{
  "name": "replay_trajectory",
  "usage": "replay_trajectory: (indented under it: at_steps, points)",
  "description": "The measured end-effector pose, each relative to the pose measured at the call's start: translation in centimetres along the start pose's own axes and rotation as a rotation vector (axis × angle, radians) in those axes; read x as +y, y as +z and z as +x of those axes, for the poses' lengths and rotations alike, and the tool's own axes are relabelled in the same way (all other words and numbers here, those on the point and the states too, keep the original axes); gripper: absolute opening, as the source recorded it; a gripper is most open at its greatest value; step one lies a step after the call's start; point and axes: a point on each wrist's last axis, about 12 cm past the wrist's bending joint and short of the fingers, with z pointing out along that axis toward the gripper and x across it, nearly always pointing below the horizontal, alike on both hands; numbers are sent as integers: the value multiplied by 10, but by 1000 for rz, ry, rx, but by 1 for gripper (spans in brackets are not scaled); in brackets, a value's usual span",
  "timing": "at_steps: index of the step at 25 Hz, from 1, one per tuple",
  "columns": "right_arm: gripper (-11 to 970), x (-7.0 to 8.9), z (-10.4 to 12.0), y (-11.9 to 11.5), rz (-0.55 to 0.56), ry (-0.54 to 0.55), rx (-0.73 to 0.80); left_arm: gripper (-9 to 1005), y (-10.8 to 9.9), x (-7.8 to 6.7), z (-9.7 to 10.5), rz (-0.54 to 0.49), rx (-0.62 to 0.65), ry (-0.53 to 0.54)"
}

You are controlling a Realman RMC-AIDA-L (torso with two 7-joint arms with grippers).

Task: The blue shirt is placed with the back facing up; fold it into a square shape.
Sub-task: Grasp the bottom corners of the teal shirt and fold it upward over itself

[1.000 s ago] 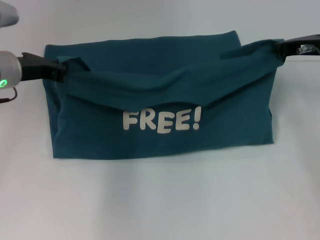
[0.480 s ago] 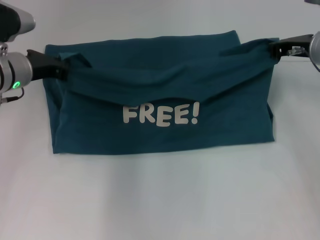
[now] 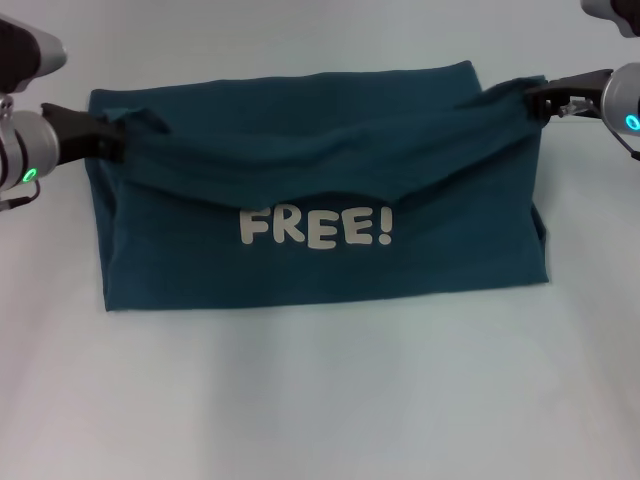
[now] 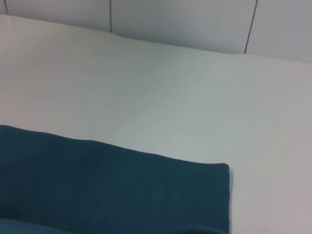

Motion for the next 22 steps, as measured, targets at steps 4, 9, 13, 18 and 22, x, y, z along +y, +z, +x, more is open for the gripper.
replay_trajectory:
  at_steps: [4,9,13,18,22]
  points:
    - [85,1,1,2,0,2,-2,33,1,1,6,-34,0,-12]
    - [193,0,-1,3,5,2,-6,281,5,-2,10,-22,19,-14]
    - [329,1,-2,3,5,-1,-9,439,5,-3,9,-14,19,-17]
    - [570,3,-3,3,0,-9,-12,547,2,0,7,-9,12,-53]
    - [731,6,-3,3,-16,-16,1,634,-6,5,9,19,18,-98]
